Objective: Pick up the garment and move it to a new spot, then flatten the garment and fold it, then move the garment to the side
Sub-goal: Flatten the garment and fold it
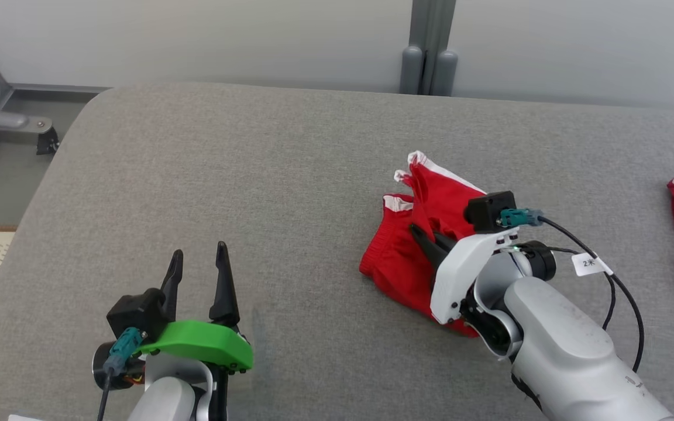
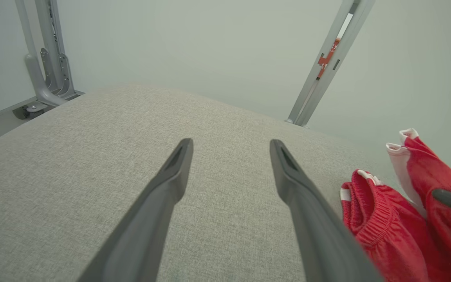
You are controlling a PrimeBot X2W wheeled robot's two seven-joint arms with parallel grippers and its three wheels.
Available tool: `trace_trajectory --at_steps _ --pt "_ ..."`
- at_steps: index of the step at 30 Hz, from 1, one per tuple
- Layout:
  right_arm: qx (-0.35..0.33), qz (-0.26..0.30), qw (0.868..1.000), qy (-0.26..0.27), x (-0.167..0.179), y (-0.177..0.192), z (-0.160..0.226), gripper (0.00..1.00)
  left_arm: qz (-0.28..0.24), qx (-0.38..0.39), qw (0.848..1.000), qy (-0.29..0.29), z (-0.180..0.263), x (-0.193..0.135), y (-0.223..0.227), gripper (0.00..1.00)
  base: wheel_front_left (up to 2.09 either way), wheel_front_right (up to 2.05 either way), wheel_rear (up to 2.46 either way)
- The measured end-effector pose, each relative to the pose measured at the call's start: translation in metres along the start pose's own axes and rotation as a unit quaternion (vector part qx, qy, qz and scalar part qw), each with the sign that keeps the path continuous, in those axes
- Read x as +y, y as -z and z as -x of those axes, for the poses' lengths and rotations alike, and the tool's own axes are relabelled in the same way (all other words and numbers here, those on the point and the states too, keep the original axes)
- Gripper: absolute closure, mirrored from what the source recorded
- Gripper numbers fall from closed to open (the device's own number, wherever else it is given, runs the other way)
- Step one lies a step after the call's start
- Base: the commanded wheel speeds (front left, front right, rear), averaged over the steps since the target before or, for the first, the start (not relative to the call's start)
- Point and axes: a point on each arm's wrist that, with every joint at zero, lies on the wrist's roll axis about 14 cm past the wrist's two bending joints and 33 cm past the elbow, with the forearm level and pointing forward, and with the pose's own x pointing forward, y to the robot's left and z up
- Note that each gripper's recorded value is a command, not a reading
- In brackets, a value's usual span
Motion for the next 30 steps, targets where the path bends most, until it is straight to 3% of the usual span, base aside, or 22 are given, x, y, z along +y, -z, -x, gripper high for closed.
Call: trace_trajectory --at_steps 6,7,9,10,23,30 --pt "0.039 0.005 0.999 -0.014 0.010 0.021 -0.009 1.00 0.000 -0.001 1.000 -0.019 0.001 0.011 0.000 0.00 0.00 0.00 0.00" --pt "0.039 0.005 0.999 -0.015 0.011 0.022 -0.009 0.96 0.001 0.000 1.000 -0.019 0.000 0.011 0.001 0.00 0.00 0.00 0.00" --pt "0.040 0.007 0.999 -0.015 0.011 0.022 -0.008 0.46 0.002 0.000 1.000 -0.016 -0.001 0.008 0.001 0.00 0.00 0.00 0.00" --pt "0.038 0.007 0.999 -0.015 0.012 0.022 -0.007 0.00 0.002 0.001 1.000 -0.013 -0.002 0.007 0.002 0.00 0.00 0.00 0.00" --pt "-0.051 0.013 0.998 -0.034 0.020 -0.018 0.017 0.00 0.007 0.016 0.999 0.031 -0.009 -0.025 0.014 0.00 0.00 0.00 0.00" --pt "-0.108 0.031 0.993 0.024 -0.028 -0.054 0.037 0.00 0.010 0.019 0.999 0.039 -0.009 -0.030 0.016 0.00 0.00 0.00 0.00"
